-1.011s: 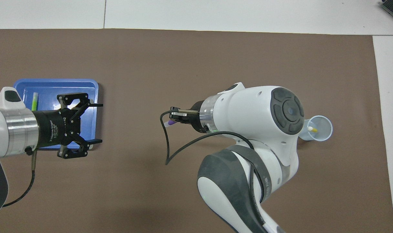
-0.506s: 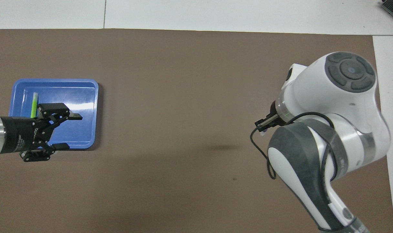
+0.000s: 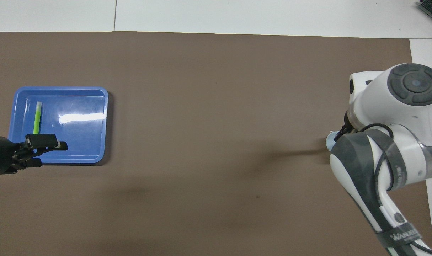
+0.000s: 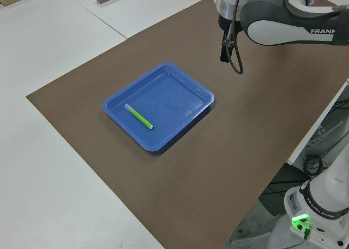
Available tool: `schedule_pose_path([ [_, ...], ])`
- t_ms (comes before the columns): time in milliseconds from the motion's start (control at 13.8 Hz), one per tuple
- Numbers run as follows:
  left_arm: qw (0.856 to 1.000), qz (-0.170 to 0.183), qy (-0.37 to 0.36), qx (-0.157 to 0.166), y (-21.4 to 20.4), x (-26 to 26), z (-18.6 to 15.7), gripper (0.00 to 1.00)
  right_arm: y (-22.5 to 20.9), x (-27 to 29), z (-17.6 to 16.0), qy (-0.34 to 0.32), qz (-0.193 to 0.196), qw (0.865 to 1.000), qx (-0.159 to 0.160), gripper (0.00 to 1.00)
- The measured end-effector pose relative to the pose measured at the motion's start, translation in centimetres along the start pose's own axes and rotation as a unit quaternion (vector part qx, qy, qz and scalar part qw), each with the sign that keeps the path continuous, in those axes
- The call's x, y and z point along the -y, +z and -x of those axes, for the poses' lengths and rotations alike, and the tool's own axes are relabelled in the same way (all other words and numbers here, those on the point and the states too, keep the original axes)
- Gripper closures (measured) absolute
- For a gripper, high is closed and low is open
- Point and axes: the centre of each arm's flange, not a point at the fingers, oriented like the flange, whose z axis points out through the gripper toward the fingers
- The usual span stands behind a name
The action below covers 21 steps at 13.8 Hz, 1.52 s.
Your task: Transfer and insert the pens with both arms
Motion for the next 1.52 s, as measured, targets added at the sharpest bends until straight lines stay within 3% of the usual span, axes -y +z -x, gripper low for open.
schedule_pose_path([
  [217,0.996,-0.04,0.077,0.005,0.7,1.7,-0.7,0.0,3.3,-3.0,3.5,-0.019,-0.003,1.0,-0.003,0.81],
  [795,0.97,-0.116,0.211,0.04,6.6,5.5,-6.6,0.0,5.5,-1.3,3.7,0.041,-0.019,0.999,0.013,0.81],
  [939,0.966,-0.114,0.229,0.038,7.6,7.0,-8.0,0.0,5.7,-1.3,3.8,0.047,-0.02,0.999,0.013,0.64],
  [1156,0.962,-0.126,0.241,0.035,8.6,8.2,-9.4,0.0,5.6,-1.3,3.9,0.056,-0.03,0.998,0.005,0.27],
  [1300,0.961,-0.128,0.243,0.031,9.1,8.3,-10.2,0.0,5.3,-1.1,3.7,0.068,-0.05,0.996,-0.012,0.07],
  [1372,0.961,-0.127,0.242,0.029,9.5,8.6,-10.8,0.0,4.9,-0.9,3.6,0.074,-0.059,0.995,-0.021,0.0],
  [1517,0.961,-0.133,0.241,0.027,10.8,9.6,-11.9,0.0,4.0,-0.5,3.3,0.08,-0.071,0.994,-0.038,0.0],
])
